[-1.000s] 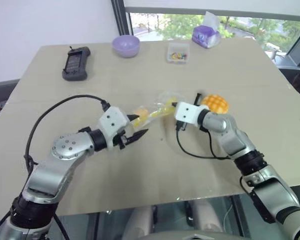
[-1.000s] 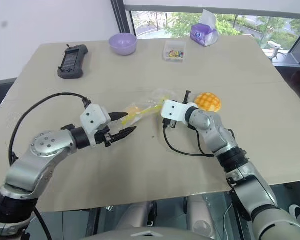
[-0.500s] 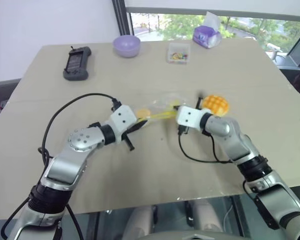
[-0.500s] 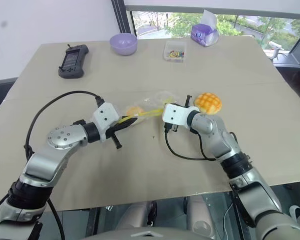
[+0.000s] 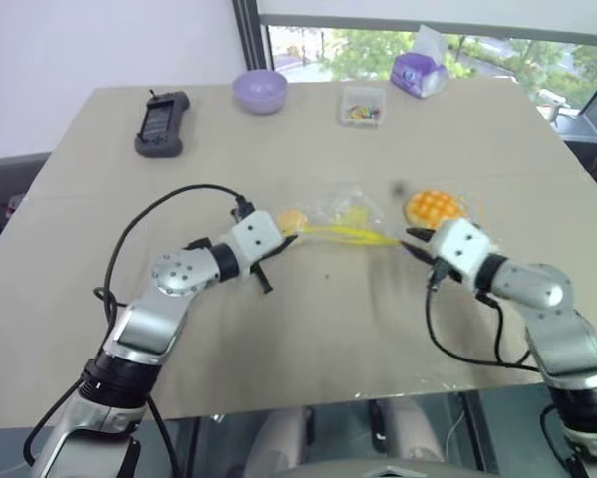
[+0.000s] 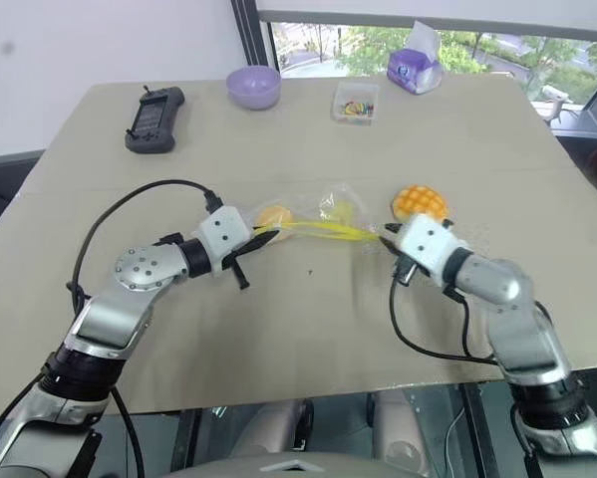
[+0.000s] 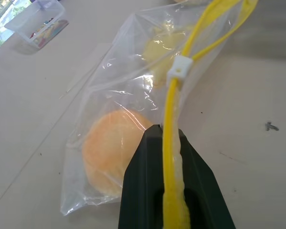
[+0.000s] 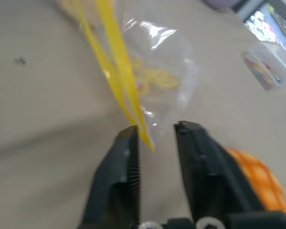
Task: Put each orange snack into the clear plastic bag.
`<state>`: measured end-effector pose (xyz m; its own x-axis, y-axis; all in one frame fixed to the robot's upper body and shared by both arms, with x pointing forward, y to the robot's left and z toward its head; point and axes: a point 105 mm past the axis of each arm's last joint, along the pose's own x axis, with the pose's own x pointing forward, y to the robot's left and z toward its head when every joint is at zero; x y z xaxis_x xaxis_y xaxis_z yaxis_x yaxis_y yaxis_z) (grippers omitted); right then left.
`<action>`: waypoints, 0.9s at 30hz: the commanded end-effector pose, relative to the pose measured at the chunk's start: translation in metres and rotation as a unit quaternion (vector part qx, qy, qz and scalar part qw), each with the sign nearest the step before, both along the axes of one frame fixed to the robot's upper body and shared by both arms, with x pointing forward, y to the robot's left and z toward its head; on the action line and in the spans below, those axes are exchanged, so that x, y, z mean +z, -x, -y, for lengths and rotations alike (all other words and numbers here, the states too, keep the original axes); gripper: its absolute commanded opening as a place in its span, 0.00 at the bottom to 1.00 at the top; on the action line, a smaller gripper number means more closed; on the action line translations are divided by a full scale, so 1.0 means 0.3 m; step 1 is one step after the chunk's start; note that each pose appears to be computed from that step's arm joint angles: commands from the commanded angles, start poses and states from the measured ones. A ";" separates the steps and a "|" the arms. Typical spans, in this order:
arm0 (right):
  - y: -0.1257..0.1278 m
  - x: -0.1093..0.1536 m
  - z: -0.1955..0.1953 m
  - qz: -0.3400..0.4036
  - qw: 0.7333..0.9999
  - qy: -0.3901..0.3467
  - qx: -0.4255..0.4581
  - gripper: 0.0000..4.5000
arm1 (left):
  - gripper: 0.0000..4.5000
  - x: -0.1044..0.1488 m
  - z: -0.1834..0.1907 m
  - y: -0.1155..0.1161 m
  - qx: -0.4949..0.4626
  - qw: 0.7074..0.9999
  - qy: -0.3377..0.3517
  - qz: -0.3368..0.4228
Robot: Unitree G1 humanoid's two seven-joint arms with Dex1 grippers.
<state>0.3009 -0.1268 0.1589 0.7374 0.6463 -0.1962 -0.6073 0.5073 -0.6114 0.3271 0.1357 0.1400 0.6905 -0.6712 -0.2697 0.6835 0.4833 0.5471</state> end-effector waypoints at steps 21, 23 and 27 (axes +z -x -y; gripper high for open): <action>-0.070 -0.020 -0.293 -0.055 0.992 -0.108 0.036 0.01 | 0.00 0.041 0.040 0.023 -0.031 0.999 -0.003 0.034; -0.063 -0.019 -0.294 -0.052 0.992 -0.103 0.044 0.01 | 0.00 0.042 0.035 0.018 -0.025 0.999 -0.002 0.034; -0.056 -0.014 -0.281 -0.052 0.993 -0.097 0.049 0.01 | 0.00 0.046 0.032 0.012 -0.020 0.999 0.004 0.031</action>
<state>0.3217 -0.0436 0.1383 0.6622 0.7265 -0.1837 -0.7248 0.5589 -0.4029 0.3234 0.1271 0.1359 0.6630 -0.6952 -0.2776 0.7031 0.4510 0.5498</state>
